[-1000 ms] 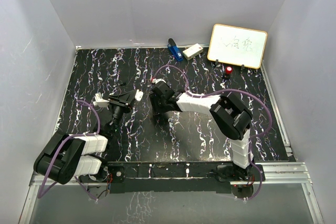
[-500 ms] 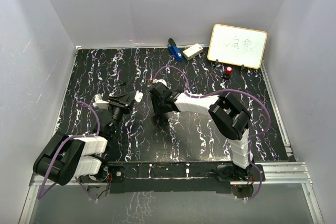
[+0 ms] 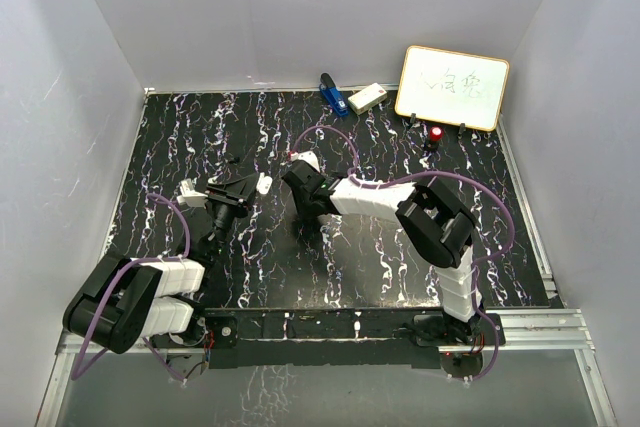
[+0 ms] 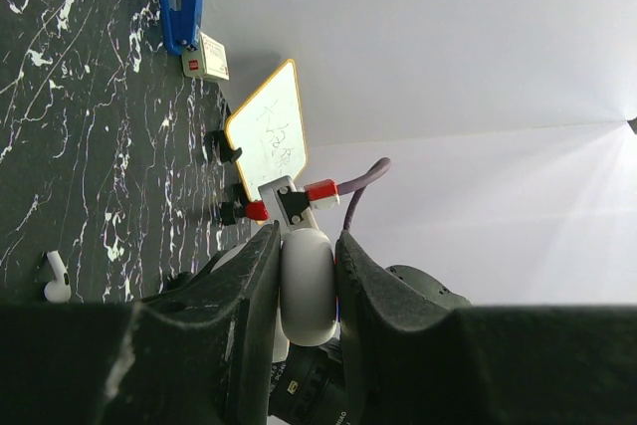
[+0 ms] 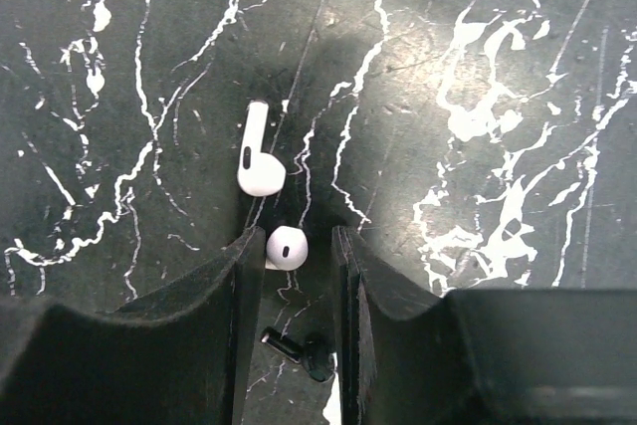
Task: Insert the wireless bluetooth earbuds into the charging case
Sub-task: Adjust the earbud at the center of the board.
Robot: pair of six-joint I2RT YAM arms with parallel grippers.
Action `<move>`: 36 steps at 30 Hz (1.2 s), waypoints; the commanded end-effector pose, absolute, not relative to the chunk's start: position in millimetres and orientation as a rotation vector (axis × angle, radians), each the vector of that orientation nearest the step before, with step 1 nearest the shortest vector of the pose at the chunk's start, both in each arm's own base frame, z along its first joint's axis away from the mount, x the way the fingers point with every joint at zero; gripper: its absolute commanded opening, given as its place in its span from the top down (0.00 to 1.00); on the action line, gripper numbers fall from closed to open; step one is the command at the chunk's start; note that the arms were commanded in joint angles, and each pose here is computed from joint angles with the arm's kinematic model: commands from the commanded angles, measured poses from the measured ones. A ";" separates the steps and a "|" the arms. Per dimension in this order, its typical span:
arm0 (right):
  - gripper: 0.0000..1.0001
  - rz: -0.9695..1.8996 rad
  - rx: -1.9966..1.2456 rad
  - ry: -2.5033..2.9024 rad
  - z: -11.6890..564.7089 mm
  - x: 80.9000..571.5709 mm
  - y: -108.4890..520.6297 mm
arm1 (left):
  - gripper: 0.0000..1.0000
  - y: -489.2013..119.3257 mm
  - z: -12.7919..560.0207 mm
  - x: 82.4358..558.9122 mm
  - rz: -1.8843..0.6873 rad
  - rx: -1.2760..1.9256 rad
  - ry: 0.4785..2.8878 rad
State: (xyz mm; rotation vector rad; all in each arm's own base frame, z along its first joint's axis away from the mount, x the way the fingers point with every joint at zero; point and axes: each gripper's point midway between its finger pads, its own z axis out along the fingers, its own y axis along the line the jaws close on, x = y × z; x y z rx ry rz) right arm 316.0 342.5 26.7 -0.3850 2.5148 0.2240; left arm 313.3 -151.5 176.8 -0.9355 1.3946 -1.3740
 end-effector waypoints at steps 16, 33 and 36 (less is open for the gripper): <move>0.75 0.078 -0.437 2.493 25.6 318.6 320.0 | 1.00 -146.8 189.0 313.4 -1.384 -0.925 1.346; 0.74 0.114 -0.396 2.535 20.3 311.6 323.5 | 1.00 -145.9 186.7 313.4 -1.378 -0.934 1.348; 0.76 0.114 -0.395 2.541 18.9 310.9 323.0 | 1.00 -145.8 186.6 313.4 -1.379 -0.935 1.347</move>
